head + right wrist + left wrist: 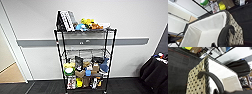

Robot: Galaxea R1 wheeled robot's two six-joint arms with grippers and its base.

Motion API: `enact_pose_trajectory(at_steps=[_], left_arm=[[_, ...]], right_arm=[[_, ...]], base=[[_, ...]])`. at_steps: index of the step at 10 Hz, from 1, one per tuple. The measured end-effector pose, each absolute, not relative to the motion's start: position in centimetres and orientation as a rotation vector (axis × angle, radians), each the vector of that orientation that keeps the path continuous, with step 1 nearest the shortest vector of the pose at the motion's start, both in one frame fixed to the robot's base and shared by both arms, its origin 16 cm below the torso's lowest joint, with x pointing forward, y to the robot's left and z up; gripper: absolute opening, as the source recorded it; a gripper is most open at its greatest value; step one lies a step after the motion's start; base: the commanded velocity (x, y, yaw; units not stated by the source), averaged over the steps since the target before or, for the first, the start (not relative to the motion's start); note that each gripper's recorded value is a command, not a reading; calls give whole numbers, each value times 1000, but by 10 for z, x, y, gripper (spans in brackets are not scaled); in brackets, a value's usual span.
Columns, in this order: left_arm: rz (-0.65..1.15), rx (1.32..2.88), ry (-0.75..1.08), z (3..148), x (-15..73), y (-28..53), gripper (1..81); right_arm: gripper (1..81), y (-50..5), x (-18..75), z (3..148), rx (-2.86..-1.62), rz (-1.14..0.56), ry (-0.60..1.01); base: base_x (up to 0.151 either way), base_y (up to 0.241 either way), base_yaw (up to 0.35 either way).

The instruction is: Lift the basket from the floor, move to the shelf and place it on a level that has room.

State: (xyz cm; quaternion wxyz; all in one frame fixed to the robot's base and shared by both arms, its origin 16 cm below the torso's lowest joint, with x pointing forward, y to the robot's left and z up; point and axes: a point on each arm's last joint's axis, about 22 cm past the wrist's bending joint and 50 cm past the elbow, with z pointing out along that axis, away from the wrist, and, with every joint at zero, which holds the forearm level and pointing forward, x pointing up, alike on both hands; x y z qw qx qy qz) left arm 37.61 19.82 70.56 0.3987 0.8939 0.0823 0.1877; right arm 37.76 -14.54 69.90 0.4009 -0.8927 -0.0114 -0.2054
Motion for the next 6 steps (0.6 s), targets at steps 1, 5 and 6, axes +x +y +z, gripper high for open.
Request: enact_pose_trajectory(at_steps=[1,5,6], left_arm=[[482,2252,200,713,378,196,10],[504,2231,180,732,385,196,10],[501,2222,172,736,384,193,10]], right_arm=[[10,-148,382,709,-2248,-533,-37],[10,-146,384,725,-2226,-543,-56],[10,-149,384,728,-2225,-543,-56]], base=[[93,0,0],[99,0,0],[99,0,0]])
